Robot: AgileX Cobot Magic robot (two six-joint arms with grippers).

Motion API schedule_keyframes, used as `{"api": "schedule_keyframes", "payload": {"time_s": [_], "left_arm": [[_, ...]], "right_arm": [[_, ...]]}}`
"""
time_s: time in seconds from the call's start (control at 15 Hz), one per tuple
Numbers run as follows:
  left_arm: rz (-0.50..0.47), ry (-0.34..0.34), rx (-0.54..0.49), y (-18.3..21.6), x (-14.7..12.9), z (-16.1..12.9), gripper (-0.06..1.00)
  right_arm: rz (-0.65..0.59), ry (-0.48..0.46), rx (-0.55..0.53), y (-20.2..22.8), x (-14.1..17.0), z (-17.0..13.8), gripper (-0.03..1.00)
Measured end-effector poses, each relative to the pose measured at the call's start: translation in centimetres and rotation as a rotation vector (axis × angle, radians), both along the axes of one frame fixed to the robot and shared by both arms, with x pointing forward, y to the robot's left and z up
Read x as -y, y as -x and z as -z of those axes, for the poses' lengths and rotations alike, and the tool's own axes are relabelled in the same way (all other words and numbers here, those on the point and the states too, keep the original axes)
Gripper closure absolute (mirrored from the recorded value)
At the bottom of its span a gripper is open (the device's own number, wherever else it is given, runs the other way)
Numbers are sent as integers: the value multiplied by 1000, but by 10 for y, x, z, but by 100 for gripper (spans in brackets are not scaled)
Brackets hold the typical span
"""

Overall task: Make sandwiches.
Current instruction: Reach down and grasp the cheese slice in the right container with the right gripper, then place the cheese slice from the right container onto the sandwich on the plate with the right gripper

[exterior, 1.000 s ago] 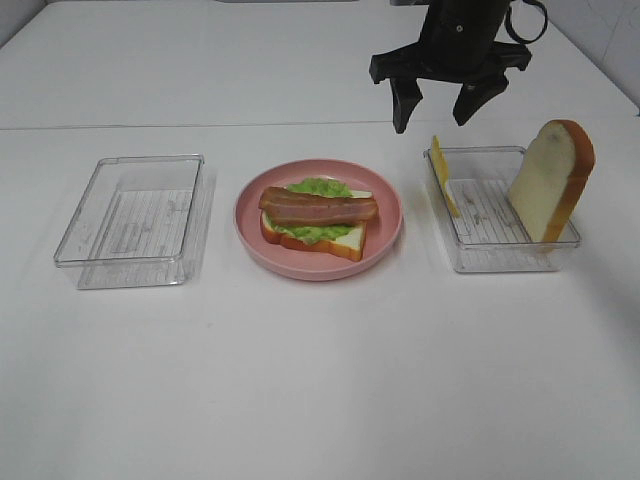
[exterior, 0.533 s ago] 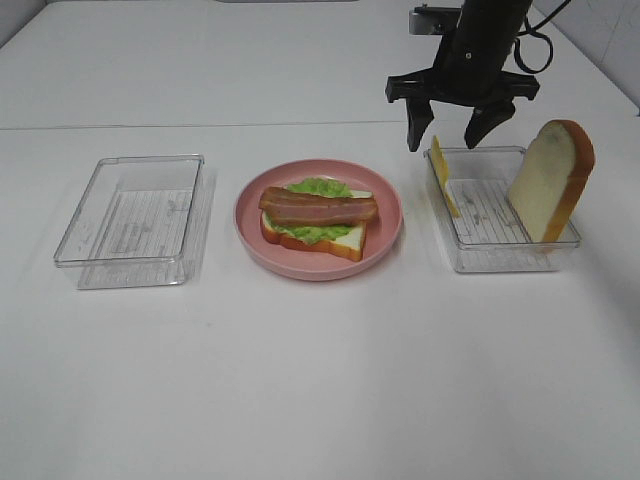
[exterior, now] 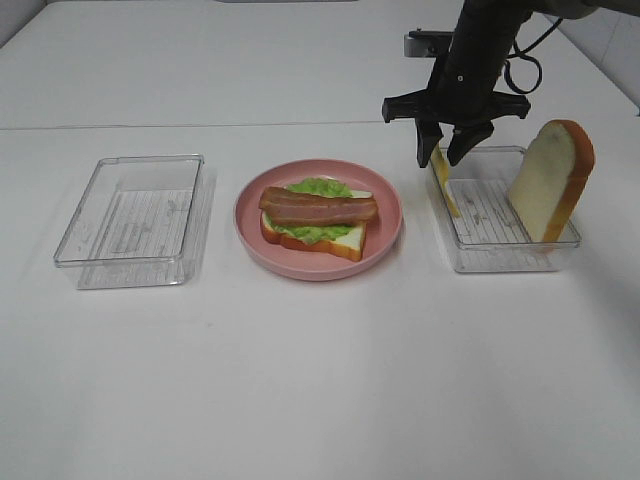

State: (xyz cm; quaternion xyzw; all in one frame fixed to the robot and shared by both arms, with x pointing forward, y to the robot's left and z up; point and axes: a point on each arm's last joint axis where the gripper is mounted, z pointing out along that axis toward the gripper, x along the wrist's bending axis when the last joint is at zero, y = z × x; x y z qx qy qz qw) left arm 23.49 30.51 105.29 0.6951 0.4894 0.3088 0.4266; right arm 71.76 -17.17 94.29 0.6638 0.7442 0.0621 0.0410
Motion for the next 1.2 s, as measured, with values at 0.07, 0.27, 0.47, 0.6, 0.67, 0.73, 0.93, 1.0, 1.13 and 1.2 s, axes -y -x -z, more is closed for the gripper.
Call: {"api": "schedule_keyframes", "payload": {"time_s": [0.07, 0.27, 0.47, 0.6, 0.67, 0.73, 0.93, 1.0, 1.13, 1.2], "left_arm": [[0, 0, 0, 0, 0, 0, 5], [0, 0, 0, 0, 0, 0, 5], [0, 0, 0, 0, 0, 0, 5], [0, 0, 0, 0, 0, 0, 5], [0, 0, 0, 0, 0, 0, 5], [0, 0, 0, 0, 0, 0, 5], [0, 0, 0, 0, 0, 0, 5], [0, 0, 0, 0, 0, 0, 5], [0, 0, 0, 0, 0, 0, 5], [0, 0, 0, 0, 0, 0, 5]], "right_arm": [[0, 0, 0, 0, 0, 0, 63], [0, 0, 0, 0, 0, 0, 77], [-3, 3, -9, 1, 0, 0, 97], [-7, 4, -10, 1, 0, 0, 97], [-8, 4, -9, 1, 0, 0, 97], [-10, 2, -3, 1, 0, -4, 97], [-10, -7, 33, 4, 1, -23, 97], [-11, -19, 81, 8, 2, -48, 97], [-18, -73, 115, 13, -1, -70, 97], [-34, -134, 132, 19, -4, -87, 97]]}}
